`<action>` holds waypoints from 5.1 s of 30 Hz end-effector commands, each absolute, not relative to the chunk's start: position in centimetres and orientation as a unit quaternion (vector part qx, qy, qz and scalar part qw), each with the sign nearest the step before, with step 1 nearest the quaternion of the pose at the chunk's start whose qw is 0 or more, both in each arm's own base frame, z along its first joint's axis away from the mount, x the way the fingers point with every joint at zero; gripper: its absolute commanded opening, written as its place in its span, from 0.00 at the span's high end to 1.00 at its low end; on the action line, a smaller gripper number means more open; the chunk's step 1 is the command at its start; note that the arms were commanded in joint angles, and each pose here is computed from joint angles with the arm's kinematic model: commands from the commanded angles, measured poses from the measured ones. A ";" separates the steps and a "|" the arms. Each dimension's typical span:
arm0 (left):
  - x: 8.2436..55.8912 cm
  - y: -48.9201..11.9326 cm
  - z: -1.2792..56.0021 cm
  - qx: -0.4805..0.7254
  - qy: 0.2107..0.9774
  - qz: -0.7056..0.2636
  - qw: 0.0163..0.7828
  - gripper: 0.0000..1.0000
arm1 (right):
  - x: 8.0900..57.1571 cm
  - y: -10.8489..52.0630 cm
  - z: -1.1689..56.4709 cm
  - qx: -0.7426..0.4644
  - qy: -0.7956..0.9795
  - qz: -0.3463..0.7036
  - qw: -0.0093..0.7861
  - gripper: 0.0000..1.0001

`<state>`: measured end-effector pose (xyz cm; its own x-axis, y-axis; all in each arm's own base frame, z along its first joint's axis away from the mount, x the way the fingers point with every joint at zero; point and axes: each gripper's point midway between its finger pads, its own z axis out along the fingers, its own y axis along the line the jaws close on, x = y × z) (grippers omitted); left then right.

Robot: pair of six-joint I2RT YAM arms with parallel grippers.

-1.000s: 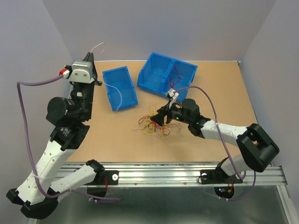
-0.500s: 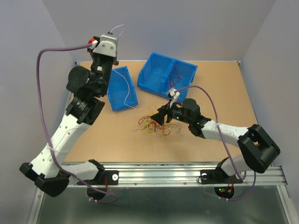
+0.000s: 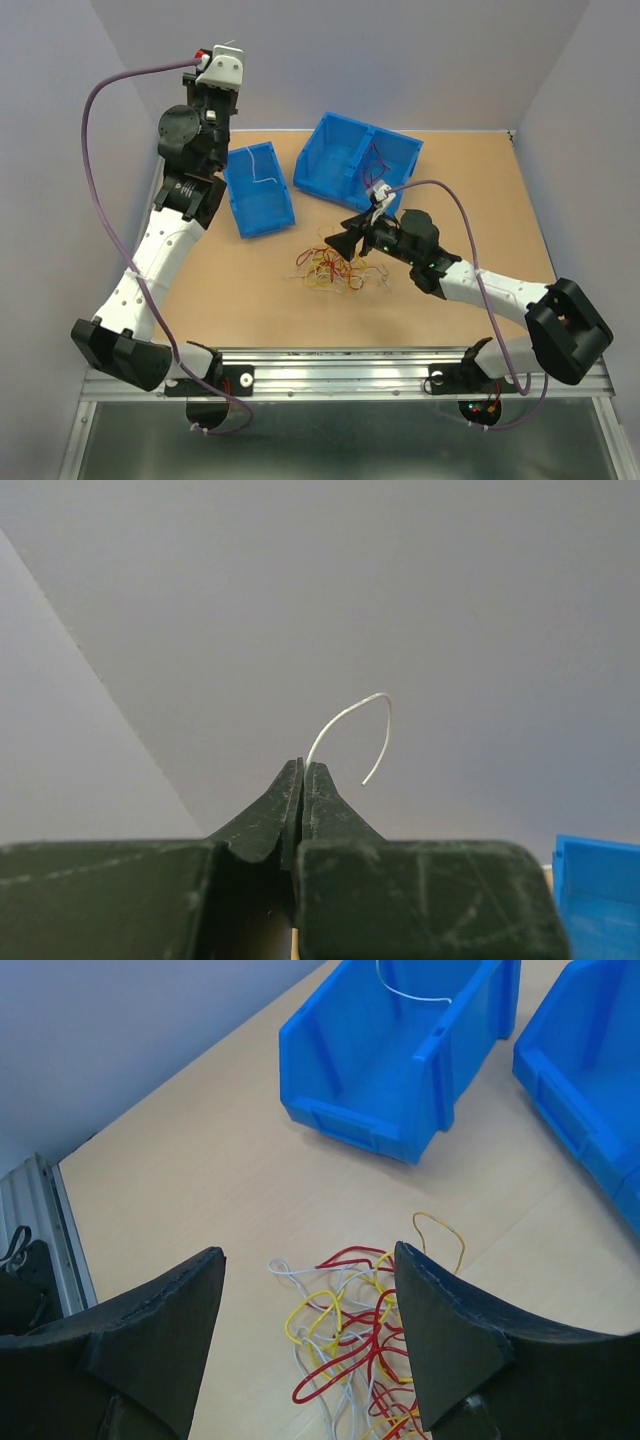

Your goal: Untangle the cables

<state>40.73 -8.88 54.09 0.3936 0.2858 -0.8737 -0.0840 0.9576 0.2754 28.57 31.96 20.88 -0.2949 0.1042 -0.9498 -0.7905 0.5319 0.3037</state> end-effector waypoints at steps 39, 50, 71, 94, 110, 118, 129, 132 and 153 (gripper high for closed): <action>41.5 -10.2 25.3 0.249 0.797 0.024 0.550 1.00 | 27.8 29.6 21.6 -0.226 0.681 0.391 0.577 0.26; 46.4 -11.3 18.2 0.280 0.853 0.016 0.441 1.00 | 28.0 29.8 20.7 -0.219 0.692 0.390 0.567 0.26; 43.9 -13.8 24.6 0.305 0.774 -0.042 0.553 0.20 | 32.2 31.3 13.1 -0.211 0.790 0.313 0.482 0.34; 35.6 -22.9 23.4 0.377 0.649 -0.179 0.636 0.21 | 30.4 32.4 20.0 -0.248 0.737 0.368 0.509 0.99; 30.6 -23.5 26.1 0.436 0.555 -0.223 0.673 0.20 | 25.7 29.9 38.1 -0.245 0.583 0.445 0.634 0.99; 30.9 -24.1 24.0 0.456 0.560 -0.226 0.654 0.19 | 25.7 29.5 48.3 -0.225 0.506 0.465 0.691 0.99; 31.9 -25.7 20.9 0.478 0.581 -0.253 0.608 0.19 | 27.2 28.8 57.5 -0.168 0.429 0.471 0.752 0.99; 32.1 -25.9 20.2 0.485 0.585 -0.257 0.598 0.20 | 28.0 29.0 58.9 -0.152 0.419 0.472 0.761 1.00; 32.6 -21.7 24.1 0.414 0.561 -0.288 0.657 0.17 | 26.2 25.0 65.0 -0.069 0.327 0.495 0.802 0.99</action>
